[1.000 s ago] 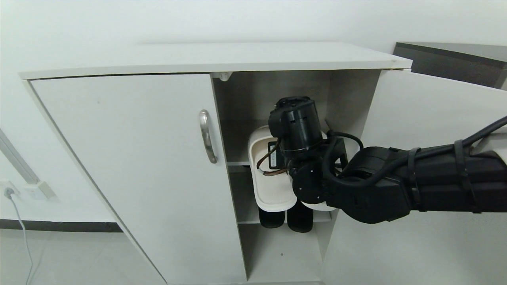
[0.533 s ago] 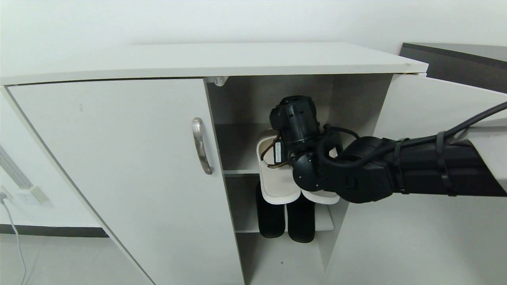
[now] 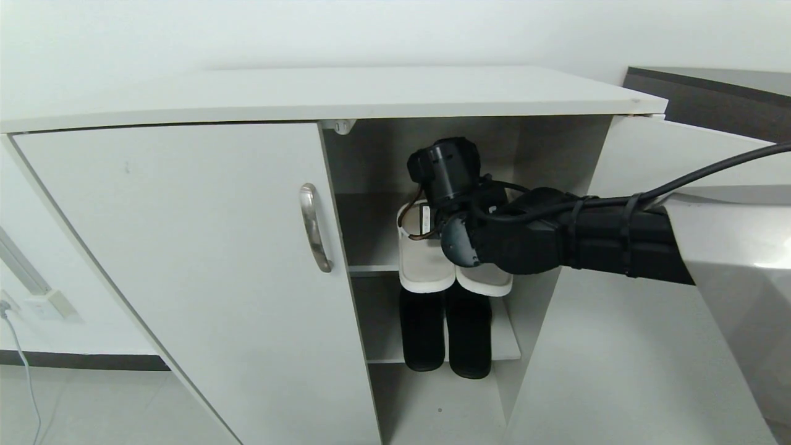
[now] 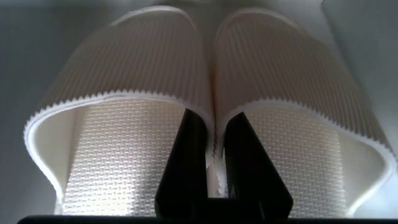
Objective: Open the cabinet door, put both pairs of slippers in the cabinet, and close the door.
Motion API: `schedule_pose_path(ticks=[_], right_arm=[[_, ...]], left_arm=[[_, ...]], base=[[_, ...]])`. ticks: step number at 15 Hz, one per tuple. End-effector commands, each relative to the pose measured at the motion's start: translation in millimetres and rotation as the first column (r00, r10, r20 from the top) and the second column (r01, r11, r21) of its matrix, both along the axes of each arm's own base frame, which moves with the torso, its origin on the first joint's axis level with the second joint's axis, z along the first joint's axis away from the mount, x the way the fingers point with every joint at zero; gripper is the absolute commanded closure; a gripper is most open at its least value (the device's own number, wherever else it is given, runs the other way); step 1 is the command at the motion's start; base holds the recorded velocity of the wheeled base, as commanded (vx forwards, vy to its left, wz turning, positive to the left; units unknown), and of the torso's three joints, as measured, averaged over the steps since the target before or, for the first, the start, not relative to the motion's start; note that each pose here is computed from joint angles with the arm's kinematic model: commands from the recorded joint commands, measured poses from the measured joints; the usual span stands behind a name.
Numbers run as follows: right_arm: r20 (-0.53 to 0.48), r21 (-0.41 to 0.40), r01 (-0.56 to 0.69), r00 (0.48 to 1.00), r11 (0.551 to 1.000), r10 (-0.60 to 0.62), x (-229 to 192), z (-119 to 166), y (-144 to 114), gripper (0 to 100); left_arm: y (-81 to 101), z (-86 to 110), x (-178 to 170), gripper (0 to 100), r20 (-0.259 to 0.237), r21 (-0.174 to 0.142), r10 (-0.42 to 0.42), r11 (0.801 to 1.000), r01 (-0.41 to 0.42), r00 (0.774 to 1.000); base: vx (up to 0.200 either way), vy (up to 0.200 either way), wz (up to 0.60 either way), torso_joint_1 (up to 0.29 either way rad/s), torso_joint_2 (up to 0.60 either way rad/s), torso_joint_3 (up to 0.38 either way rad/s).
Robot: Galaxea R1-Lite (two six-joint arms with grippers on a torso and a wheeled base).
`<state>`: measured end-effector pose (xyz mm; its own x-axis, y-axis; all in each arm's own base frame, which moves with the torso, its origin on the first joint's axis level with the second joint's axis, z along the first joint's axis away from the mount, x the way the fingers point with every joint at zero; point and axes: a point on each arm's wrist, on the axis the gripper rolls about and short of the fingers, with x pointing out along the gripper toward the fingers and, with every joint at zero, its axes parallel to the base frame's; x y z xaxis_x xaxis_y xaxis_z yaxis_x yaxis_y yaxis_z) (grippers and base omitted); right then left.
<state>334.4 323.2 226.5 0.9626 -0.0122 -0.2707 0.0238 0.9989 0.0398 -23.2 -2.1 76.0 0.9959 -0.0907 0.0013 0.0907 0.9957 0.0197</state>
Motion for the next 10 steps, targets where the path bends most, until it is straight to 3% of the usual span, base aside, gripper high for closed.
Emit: schedule_pose_path(ticks=[1,10], right_arm=[[-0.023,-0.025,0.005,1.000,1.000,-0.006,9,-17,4,100],[0.029,0.030,0.013,0.999,0.999,-0.014,4,9,-6,100]], left_arm=[[0.0,0.0,0,100,-0.001,0.000,0.000,1.000,0.000,1.000],[0.0,0.0,0,100,-0.001,-0.001,0.002,1.000,-0.002,1.000]], base=[[0.000,0.000,0.00,0.000,0.00,0.000],[0.000,0.000,0.00,0.000,0.00,0.000]])
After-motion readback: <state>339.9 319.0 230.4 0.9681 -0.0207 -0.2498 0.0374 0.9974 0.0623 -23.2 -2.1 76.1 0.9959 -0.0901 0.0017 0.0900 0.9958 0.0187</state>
